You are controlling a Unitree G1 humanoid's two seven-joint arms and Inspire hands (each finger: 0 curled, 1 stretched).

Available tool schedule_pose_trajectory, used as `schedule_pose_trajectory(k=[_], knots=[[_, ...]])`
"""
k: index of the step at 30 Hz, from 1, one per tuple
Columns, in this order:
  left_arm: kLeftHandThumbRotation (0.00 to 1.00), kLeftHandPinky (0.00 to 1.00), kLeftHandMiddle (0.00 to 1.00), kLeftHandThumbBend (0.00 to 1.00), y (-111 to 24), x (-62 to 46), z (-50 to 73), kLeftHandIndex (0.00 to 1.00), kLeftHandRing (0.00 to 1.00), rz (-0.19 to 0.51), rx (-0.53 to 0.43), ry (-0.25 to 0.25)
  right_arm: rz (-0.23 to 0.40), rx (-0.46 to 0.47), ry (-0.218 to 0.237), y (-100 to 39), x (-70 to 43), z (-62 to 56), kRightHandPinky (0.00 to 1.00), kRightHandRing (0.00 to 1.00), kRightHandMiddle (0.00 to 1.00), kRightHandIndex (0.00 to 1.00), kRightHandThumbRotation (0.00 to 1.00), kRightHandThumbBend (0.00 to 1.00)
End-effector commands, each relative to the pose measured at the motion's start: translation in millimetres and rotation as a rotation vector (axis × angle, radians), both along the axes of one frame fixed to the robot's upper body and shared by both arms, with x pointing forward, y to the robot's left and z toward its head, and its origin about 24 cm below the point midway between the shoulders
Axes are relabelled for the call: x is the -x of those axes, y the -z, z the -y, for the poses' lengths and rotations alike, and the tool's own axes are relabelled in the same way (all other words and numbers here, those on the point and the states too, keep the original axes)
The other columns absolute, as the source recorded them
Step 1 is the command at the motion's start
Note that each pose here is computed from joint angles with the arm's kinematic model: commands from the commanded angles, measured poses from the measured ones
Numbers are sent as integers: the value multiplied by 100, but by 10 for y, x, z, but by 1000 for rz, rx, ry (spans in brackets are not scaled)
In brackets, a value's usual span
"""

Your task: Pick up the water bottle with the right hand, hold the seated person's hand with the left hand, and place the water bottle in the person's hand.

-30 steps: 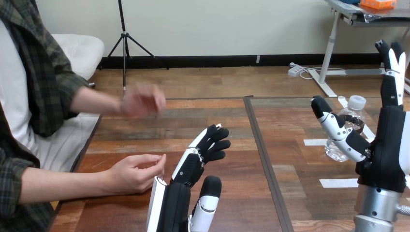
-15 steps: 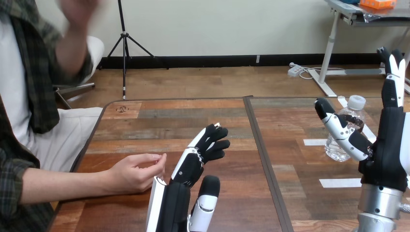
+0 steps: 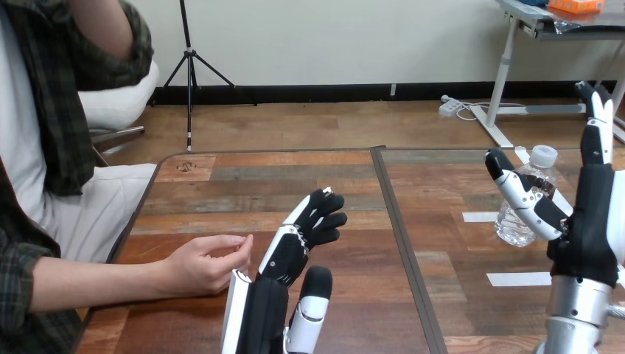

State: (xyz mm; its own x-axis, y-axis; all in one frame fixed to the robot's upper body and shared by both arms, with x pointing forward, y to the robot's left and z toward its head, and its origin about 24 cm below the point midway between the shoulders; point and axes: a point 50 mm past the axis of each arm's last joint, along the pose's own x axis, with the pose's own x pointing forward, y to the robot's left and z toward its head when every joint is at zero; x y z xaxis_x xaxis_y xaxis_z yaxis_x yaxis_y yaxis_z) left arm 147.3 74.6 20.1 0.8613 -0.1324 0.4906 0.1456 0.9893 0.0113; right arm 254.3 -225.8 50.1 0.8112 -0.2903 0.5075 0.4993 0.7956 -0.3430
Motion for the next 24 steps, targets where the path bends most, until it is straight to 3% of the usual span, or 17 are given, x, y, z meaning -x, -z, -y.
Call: schedule_pose_trajectory(k=[1, 24], knots=[[96, 75, 84, 46, -90, -55, 137, 86, 79, 18, 99, -42, 72, 30, -17, -217, -210, -2, 100, 100, 98, 92, 49, 78], [96, 76, 84, 46, -85, -43, 141, 87, 80, 18, 91, -43, 29, 17, -8, -186, -382, 65, 100, 99, 96, 89, 37, 74]])
